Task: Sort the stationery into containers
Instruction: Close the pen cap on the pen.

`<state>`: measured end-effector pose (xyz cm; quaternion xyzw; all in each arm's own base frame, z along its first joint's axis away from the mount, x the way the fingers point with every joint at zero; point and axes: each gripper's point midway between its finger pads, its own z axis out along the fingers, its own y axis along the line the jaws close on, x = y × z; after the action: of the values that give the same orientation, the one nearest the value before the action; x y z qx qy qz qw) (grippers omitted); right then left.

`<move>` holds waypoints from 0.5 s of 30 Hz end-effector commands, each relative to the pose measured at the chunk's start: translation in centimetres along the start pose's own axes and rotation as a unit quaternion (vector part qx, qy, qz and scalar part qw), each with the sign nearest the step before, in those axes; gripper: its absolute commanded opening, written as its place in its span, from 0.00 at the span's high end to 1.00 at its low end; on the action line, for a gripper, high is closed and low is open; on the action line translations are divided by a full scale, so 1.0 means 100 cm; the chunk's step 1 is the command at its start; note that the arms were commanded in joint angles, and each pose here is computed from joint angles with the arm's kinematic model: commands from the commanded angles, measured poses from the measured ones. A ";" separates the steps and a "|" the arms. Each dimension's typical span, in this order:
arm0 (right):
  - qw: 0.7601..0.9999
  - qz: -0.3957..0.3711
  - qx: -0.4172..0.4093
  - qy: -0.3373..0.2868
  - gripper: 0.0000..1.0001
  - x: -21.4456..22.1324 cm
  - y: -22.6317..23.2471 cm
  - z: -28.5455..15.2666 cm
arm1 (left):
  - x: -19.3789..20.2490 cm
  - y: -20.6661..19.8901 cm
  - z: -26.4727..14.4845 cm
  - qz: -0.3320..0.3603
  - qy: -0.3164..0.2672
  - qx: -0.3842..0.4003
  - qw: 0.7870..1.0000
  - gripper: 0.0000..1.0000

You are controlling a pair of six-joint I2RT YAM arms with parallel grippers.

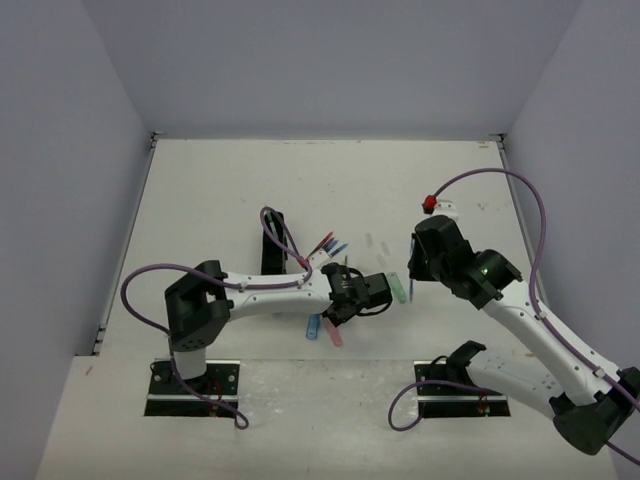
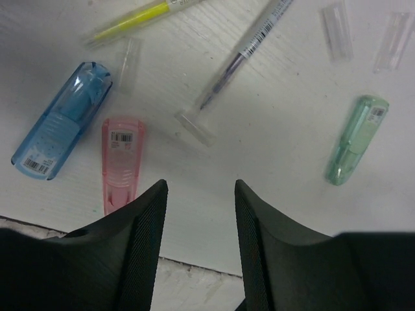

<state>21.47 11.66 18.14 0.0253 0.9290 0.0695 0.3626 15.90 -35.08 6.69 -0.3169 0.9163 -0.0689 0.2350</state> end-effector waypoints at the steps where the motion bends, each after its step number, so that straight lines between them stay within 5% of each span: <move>1: 0.999 -0.001 -0.037 -0.018 1.00 -0.003 0.007 -0.008 | -0.010 -0.002 0.027 -0.055 -0.014 -0.038 0.998 0.52; 15: 0.999 -0.009 -0.038 -0.012 1.00 0.004 0.006 -0.003 | -0.008 -0.012 0.050 -0.030 -0.003 -0.038 0.999 0.58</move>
<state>20.61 11.99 17.91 0.0096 0.9261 0.0950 0.3651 19.03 -34.36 2.55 -0.3542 0.9080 -0.0268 0.2220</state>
